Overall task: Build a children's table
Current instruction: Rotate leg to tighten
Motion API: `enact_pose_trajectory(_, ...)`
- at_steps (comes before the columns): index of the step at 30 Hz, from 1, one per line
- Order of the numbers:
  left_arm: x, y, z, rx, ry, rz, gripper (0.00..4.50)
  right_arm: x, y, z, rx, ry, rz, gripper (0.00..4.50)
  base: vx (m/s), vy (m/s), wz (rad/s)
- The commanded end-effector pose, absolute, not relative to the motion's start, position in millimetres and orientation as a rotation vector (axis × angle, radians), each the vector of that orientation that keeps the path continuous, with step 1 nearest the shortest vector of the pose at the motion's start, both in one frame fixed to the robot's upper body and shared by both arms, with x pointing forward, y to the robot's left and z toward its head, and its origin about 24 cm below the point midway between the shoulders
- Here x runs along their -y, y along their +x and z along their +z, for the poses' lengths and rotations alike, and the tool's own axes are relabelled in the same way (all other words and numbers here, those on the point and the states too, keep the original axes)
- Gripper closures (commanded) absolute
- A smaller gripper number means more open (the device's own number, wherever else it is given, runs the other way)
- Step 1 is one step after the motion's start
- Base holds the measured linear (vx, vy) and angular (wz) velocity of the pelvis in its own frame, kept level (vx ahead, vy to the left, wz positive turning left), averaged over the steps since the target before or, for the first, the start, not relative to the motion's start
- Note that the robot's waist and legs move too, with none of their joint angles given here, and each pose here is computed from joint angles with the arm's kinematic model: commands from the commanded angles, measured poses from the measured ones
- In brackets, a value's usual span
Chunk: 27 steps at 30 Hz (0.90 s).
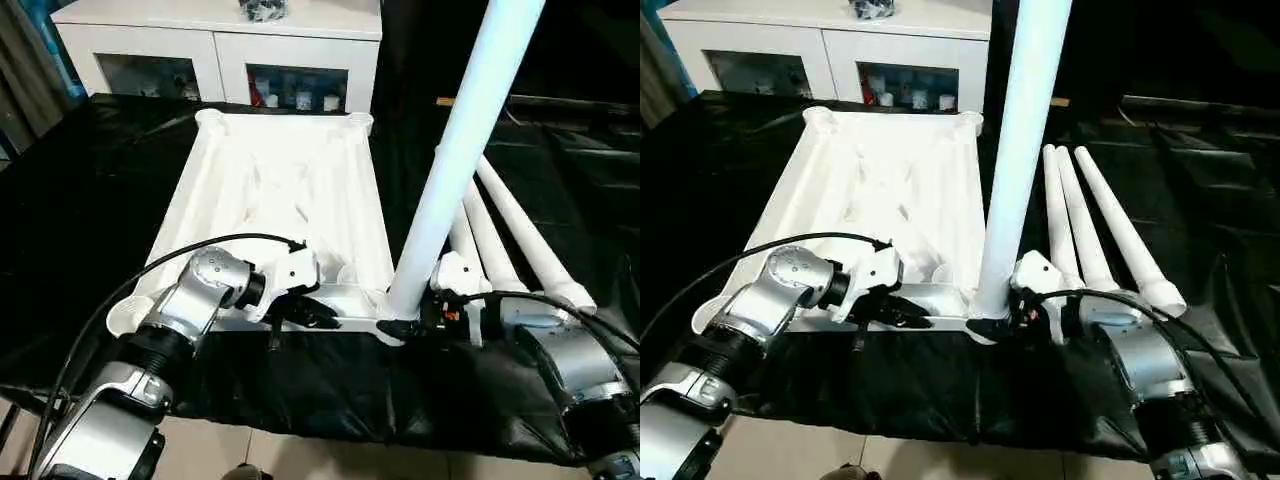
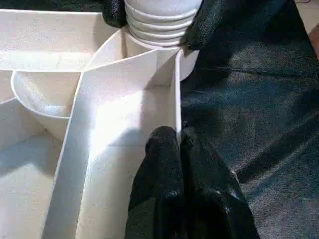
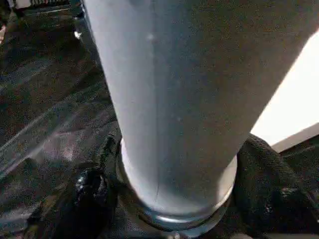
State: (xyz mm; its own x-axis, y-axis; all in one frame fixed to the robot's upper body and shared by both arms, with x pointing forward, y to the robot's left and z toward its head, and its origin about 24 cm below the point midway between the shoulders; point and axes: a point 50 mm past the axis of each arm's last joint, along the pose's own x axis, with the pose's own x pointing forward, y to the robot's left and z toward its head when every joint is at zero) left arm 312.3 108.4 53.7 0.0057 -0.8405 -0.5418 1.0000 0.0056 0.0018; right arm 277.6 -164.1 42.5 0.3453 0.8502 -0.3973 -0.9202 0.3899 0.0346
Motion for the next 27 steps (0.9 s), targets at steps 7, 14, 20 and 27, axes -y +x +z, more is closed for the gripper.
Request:
enact_pose_trajectory(7, -72, 324, 54, -0.453, 0.374, -1.326, 4.50, 126.8, 296.2, 16, -0.385, -0.012, 0.794, 1.80, 0.000, 0.000, 0.00)
enact_pose_trajectory(14, -40, 321, 50, -0.440, 0.319, -1.250, 4.50, 92.8, 308.9, 7, -0.405, 0.037, 0.617, 1.80, 0.000, 0.000, 0.00)
enact_pose_trajectory(20, -31, 312, 45, -0.437, 0.342, -1.280, 4.50, 72.1, 314.8, 21, -0.305, 0.064, 0.616, 1.10, 0.000, 0.000, 0.00)
enact_pose_trajectory(27, -58, 322, 53, -0.389, 0.381, -1.296, 4.50, 100.0, 308.5, 31, -0.251, -0.061, 0.807, 0.62, 0.000, 0.000, 0.00)
